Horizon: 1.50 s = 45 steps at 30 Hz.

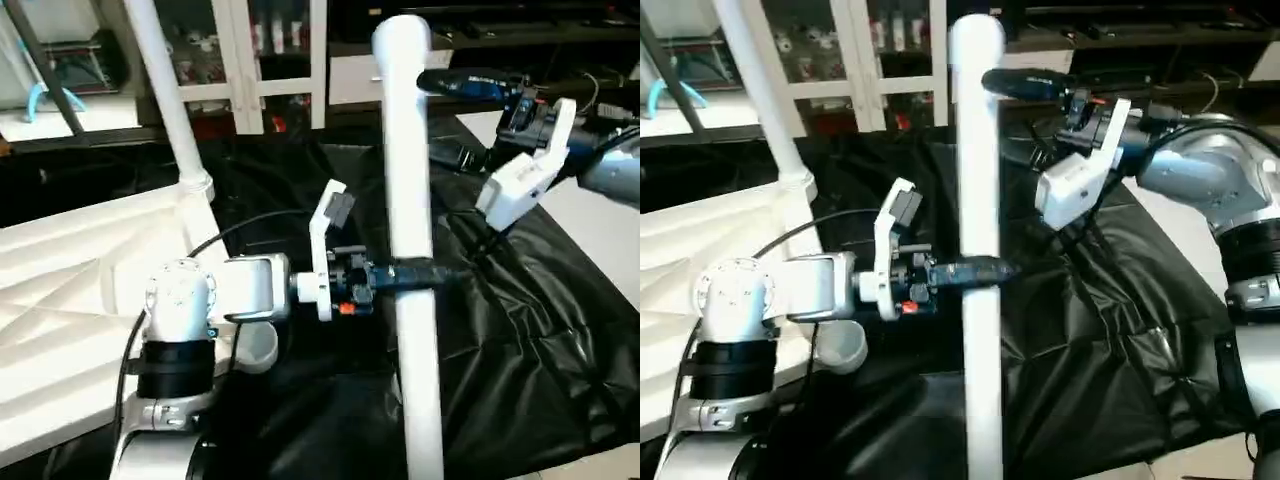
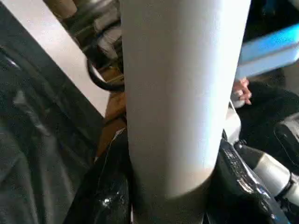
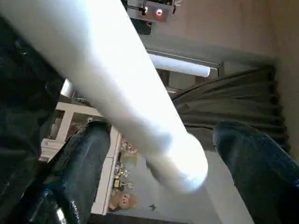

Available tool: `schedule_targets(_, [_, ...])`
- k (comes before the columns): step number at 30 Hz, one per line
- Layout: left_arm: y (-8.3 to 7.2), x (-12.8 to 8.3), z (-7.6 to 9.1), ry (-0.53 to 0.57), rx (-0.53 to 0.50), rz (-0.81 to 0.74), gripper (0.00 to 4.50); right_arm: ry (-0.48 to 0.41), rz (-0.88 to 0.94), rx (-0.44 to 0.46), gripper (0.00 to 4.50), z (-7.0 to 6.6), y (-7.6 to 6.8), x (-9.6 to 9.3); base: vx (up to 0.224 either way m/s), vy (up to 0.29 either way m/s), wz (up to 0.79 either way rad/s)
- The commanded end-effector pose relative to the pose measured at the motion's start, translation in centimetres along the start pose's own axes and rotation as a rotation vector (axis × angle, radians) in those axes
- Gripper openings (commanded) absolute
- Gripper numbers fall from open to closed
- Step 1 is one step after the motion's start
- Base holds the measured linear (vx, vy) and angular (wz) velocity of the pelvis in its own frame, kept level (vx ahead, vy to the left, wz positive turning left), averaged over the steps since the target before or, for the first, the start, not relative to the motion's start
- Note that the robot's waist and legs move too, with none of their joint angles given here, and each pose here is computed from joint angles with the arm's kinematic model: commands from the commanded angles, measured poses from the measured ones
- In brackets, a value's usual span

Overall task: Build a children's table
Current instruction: Insert table leg to table base

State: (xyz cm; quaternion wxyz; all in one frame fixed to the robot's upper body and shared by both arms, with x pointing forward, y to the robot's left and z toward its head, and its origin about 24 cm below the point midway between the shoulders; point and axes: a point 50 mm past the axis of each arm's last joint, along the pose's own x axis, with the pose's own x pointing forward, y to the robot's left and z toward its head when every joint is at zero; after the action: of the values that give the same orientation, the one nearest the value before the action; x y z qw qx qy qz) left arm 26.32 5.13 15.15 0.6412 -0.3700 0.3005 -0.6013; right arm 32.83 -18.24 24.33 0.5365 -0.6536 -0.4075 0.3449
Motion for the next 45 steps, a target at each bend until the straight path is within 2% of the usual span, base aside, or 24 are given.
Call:
schedule_targets(1, [-0.6,0.0,0.2,0.022,0.029,-0.004,1.66,-0.007,0.016,-0.024,3.97,-0.2,-0.4,0.2,0.000,0.000,0.00])
schedule_targets(2, [-0.6,0.0,0.2,0.024,0.030,-0.004,1.66,-0.007,0.016,-0.024,3.97,-0.2,-0.4,0.2,0.000,0.000,0.00])
schedule_targets(3, [-0.8,0.1,-0.5,0.086,0.048,-0.007,1.66,-0.002,0.038,-0.029,3.97,-0.3,-0.2,0.2,0.000,0.000,0.00])
schedule_targets(8, [-1.1,0.0,-1.8,0.191,0.071,0.005,1.66,0.003,0.064,-0.037,3.97,-0.5,0.1,0.2,0.000,0.000,0.00])
schedule_targets(13, [-1.3,0.1,-2.5,0.242,0.059,-0.023,1.66,-0.012,0.101,-0.038,3.97,-0.5,0.6,0.2,0.000,0.000,0.00])
schedule_targets(14, [-1.3,0.1,-2.5,0.242,0.059,-0.023,1.66,-0.012,0.101,-0.038,3.70,-0.5,0.6,0.2,0.000,0.000,0.00])
schedule_targets(17, [-1.3,0.3,-2.6,0.257,0.063,-0.024,1.66,-0.035,0.114,-0.034,3.63,-0.2,1.0,0.2,0.000,0.000,0.00])
schedule_targets(20, [-1.2,0.4,-2.5,0.256,0.057,-0.022,1.66,-0.067,0.120,-0.033,3.23,0.1,1.3,0.2,0.000,0.000,0.00])
schedule_targets(22, [-1.2,0.4,-2.3,0.250,0.056,-0.017,1.66,-0.078,0.127,-0.032,3.17,0.3,1.5,0.1,0.000,0.000,0.00])
schedule_targets(29, [-1.3,0.4,-2.0,0.259,0.063,-0.017,1.66,-0.095,0.160,-0.021,2.54,0.5,2.3,-0.3,0.000,0.000,0.00])
schedule_targets(40, [-1.3,0.3,-1.9,0.261,0.075,-0.012,1.66,-0.096,0.176,-0.011,2.38,0.5,2.6,-0.6,0.000,0.000,0.00])
schedule_targets(44, [-1.2,0.2,-1.8,0.244,0.123,0.020,1.66,-0.101,0.182,-0.005,2.36,0.5,2.8,-0.7,0.000,0.000,0.00])
schedule_targets(45, [-1.2,0.2,-1.7,0.240,0.127,0.024,2.36,-0.101,0.183,-0.005,2.36,0.5,2.8,-0.7,0.000,0.000,0.00])
